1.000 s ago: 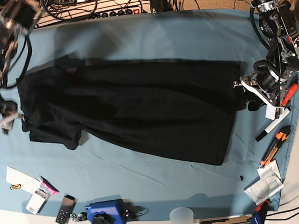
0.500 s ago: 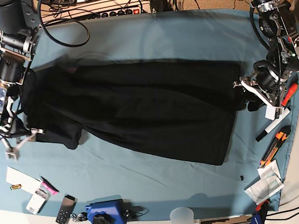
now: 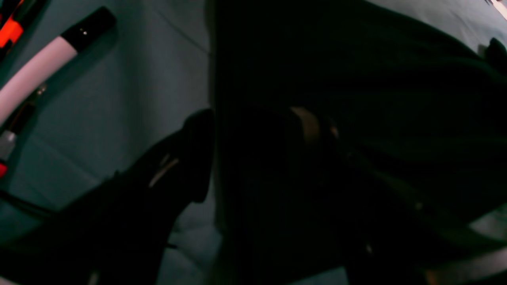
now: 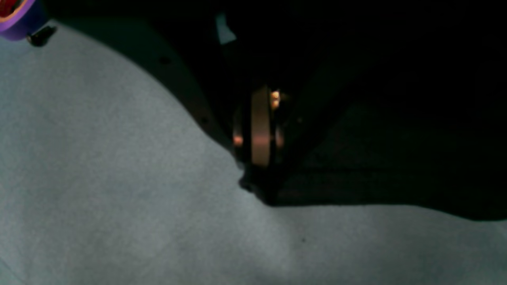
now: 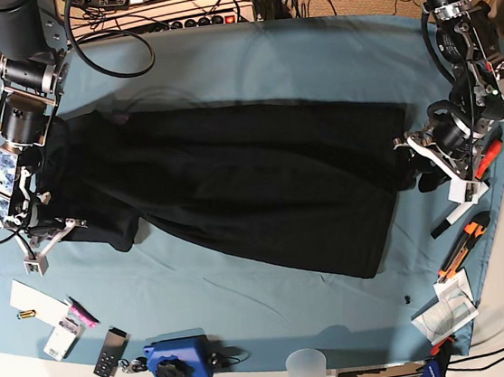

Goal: Layout the t-shirt on the table in an organized manner, then fold the t-shirt properly
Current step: 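Grasp the hem corners with both grippers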

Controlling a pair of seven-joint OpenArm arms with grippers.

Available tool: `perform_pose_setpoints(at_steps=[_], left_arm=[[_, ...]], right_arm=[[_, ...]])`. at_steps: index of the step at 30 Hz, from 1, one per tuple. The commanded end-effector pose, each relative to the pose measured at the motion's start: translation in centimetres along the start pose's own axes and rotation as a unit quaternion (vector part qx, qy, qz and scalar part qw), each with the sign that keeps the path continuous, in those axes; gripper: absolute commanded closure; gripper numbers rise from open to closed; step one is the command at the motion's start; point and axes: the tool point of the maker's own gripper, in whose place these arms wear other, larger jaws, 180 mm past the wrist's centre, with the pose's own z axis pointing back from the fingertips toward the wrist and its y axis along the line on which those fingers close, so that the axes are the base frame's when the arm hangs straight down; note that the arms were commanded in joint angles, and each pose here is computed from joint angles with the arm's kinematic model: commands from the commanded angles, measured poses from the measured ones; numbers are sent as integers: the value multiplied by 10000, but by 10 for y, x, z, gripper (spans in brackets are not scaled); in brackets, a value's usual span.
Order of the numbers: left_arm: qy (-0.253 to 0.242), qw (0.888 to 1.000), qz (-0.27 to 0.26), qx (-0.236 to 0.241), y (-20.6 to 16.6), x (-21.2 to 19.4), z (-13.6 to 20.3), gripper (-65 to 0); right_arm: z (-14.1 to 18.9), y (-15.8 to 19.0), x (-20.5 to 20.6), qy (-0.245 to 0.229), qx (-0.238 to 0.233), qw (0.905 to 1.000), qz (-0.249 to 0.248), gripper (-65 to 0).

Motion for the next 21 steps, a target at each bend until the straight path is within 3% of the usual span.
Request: perform_pose_setpoints(at_steps=[1, 4, 9, 12, 15, 18, 21], left_arm=[[-316, 9994, -95, -35, 0, 21, 3, -300], [-370, 9993, -98, -32, 0, 24, 3, -265], [-675, 9977, -97, -37, -1, 35, 4, -93], [-917, 9958, -54, -2, -3, 50, 0, -29], [-788, 9960, -247, 340, -2, 63, -18, -26], [-676, 9928, -809, 574, -11, 83, -42, -36], [-886, 9823, -1467, 751, -22, 116, -61, -133]], right_arm=[[6, -6, 11, -52, -73, 9999, 52, 0], [9, -6, 24, -320, -86, 9994, 79, 0], [28, -7, 59, -934, -219, 9951, 242, 0], [42, -10, 83, -1376, -395, 9895, 198, 0], [52, -11, 104, -1589, -451, 9861, 191, 0], [60, -11, 122, -1764, -444, 9832, 165, 0], [65, -10, 131, -1791, -438, 9828, 143, 0]])
